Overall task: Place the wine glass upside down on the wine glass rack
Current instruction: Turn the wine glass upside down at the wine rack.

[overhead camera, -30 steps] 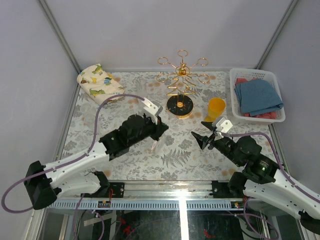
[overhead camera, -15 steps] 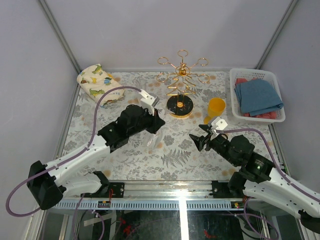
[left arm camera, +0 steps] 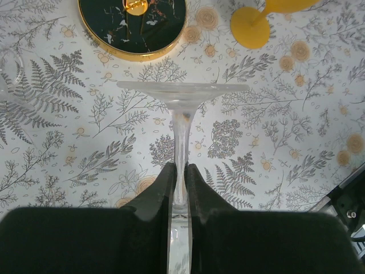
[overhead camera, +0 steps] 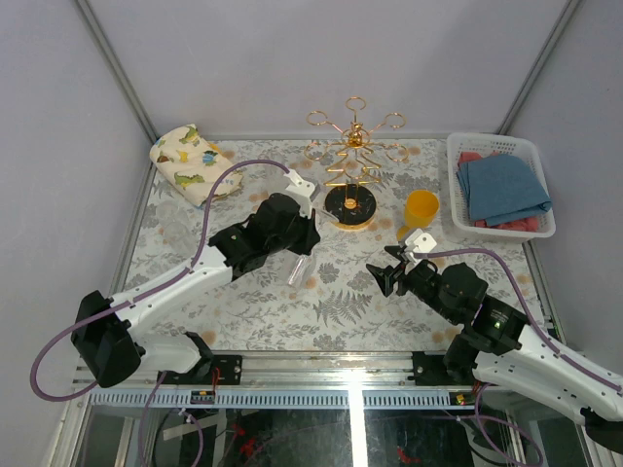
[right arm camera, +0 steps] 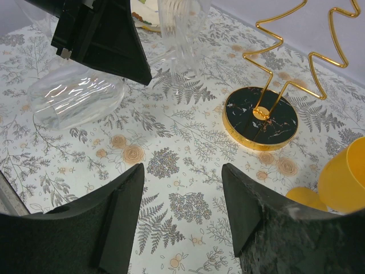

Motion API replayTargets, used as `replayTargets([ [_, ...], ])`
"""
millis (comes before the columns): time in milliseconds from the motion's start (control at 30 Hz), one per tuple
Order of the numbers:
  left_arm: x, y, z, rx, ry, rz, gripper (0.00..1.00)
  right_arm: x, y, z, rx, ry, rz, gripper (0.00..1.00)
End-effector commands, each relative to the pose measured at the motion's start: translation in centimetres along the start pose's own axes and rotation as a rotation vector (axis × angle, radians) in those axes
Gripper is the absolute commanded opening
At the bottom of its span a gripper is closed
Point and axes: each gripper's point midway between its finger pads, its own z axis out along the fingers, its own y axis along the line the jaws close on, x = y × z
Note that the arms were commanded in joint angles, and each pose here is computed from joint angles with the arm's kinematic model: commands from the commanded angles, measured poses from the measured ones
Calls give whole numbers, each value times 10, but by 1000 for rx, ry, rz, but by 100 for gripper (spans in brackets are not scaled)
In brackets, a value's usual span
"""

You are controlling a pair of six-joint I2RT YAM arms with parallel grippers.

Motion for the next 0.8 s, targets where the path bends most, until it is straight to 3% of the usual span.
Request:
replayTargets([
  [0, -15, 6, -1, -30, -33, 52, 0, -8, 3, 4, -8, -36, 24, 64],
  [433, -14, -8, -3, 76, -155, -49, 0, -1, 0, 4, 13, -23, 45, 63],
  [767, -46, -15, -16, 140, -383, 59, 0, 10, 4, 7, 12, 5, 84, 70],
])
